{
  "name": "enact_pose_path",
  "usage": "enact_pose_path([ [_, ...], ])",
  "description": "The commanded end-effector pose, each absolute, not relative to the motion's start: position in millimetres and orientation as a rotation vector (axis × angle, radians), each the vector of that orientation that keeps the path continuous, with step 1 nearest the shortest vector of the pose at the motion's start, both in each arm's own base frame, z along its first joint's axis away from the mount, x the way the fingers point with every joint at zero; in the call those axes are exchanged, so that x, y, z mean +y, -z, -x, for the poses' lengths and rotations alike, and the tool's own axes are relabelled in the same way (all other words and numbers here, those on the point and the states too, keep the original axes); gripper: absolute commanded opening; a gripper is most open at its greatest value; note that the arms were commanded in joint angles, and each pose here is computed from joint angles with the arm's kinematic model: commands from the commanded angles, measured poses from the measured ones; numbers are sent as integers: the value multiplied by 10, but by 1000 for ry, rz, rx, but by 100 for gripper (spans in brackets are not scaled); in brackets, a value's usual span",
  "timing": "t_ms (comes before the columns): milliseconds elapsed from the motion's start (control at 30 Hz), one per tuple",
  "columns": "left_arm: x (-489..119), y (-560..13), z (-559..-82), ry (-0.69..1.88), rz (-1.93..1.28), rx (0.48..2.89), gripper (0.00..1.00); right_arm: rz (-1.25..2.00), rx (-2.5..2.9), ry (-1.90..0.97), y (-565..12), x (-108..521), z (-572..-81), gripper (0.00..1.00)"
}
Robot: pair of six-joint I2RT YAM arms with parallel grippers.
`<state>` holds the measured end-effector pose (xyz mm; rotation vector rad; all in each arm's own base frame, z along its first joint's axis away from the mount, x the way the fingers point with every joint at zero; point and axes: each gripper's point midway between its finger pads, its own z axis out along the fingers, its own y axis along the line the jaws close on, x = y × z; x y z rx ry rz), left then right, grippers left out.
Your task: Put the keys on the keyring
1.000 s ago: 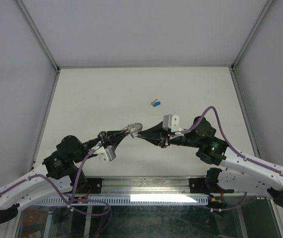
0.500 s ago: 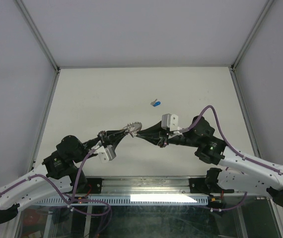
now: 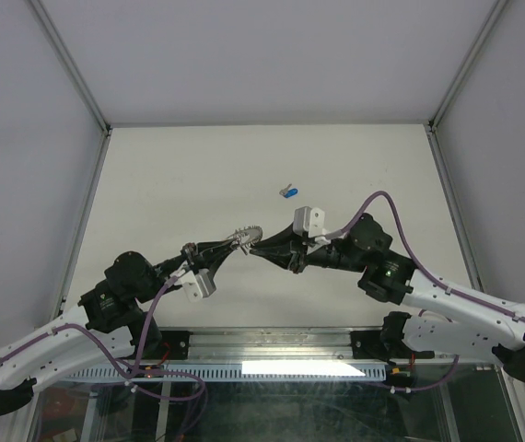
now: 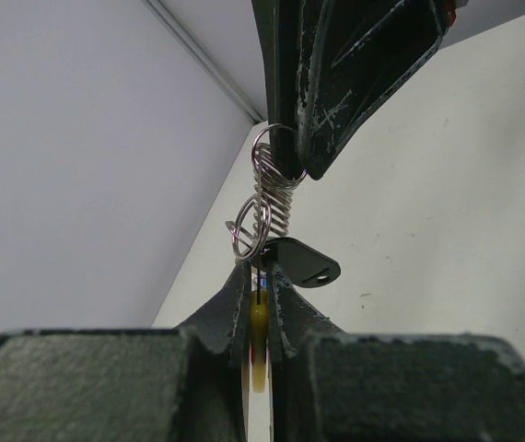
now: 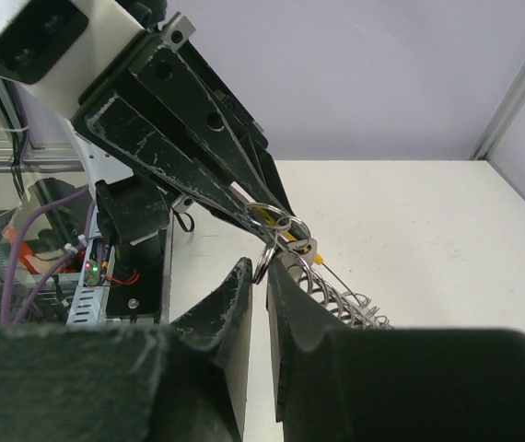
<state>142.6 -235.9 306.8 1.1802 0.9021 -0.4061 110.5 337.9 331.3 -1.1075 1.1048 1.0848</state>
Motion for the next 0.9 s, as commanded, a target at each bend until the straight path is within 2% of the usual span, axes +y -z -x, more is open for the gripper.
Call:
enact_pose_path([
  [0,-2340,-3352,-1383,414,-1126,818,0,1035,1111,-1057,-3532,3354,-1204,13],
  [200,-2346,-3351,-1387,414,-1128,819,0,1017,1128,-1041,-3533,3341,-1246,11],
  [433,-2353,-3343,-1393,413,-1130,823,0,1020,1116,-1082,-3584,3357,-1190,0],
  [867,-2324,-3301,-1623,347,-1074,939,0,843,1254,-1121,-3685,3346,-1353,0],
])
